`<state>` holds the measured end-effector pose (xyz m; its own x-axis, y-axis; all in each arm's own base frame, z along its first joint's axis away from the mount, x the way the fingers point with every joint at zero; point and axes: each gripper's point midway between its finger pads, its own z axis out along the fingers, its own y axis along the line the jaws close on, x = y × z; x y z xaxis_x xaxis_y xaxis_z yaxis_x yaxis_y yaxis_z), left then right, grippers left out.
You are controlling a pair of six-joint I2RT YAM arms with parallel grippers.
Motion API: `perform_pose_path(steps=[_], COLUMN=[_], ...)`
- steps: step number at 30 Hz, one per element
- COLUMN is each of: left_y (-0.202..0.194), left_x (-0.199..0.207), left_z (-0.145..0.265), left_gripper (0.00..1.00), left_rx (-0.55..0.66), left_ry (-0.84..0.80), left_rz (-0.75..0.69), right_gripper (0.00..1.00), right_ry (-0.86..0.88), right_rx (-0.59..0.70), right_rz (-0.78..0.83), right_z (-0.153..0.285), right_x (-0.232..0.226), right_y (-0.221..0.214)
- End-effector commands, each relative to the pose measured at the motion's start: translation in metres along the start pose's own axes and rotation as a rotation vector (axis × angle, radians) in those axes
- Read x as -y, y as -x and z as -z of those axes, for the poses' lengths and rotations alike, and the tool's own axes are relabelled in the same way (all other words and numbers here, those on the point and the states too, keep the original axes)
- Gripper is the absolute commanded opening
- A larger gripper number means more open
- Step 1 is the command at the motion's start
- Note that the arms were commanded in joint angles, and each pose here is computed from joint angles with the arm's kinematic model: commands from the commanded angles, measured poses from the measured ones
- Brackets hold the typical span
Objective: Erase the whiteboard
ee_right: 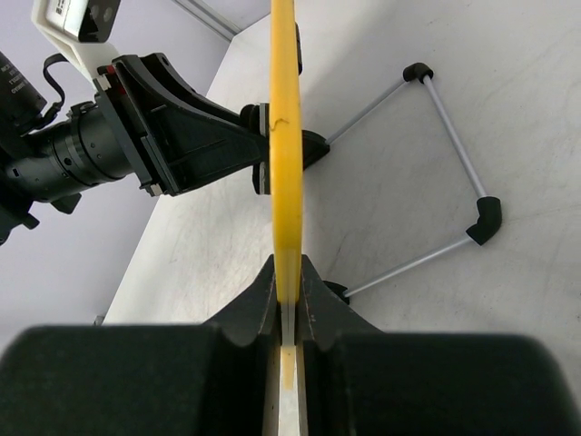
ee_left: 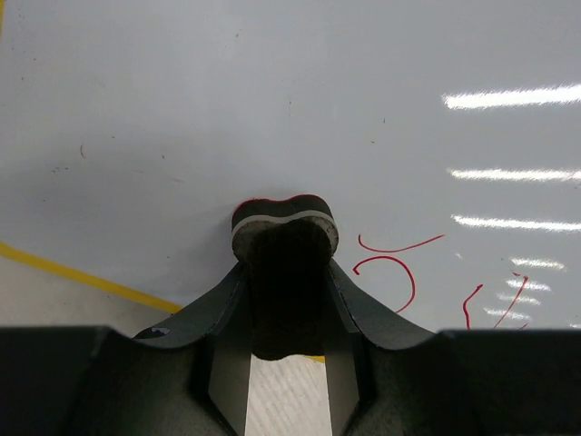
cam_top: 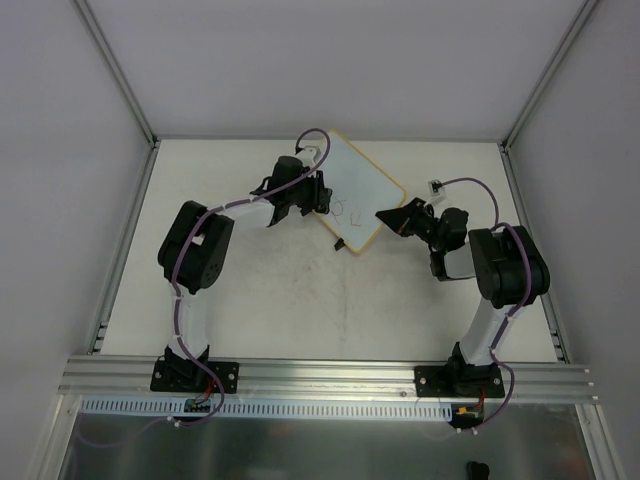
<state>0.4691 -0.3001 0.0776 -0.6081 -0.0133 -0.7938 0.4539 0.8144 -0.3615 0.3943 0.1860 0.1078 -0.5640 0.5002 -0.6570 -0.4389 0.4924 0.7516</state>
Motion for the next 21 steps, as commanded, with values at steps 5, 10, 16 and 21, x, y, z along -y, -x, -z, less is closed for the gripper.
perform_pose_path(steps=[5,10,16,21], left_y=[-0.001,-0.023,-0.049,-0.061], left_x=[0.057,0.082,0.114,0.135], left_z=[-0.009,-0.014,-0.02,-0.015], left_gripper=[0.0,0.0,0.0,0.0], left_rx=[0.047,0.004,-0.053,-0.067], left_ry=[-0.128,-0.165,-0.227,-0.257], left_rz=[-0.071,-0.064,-0.055,-0.084], right_gripper=[0.0,0.0,0.0,0.0], right_ry=[0.186,0.187,0.19,0.188], right_rx=[0.087,0.086,0.084,0.087], right_rz=[0.19,0.19,0.19,0.19], right_z=[-0.005,-0.005,-0.005,-0.005], right_x=[-0.045,-0.045,-0.046,-0.045], right_y=[0.024,0.024,0.024,0.025])
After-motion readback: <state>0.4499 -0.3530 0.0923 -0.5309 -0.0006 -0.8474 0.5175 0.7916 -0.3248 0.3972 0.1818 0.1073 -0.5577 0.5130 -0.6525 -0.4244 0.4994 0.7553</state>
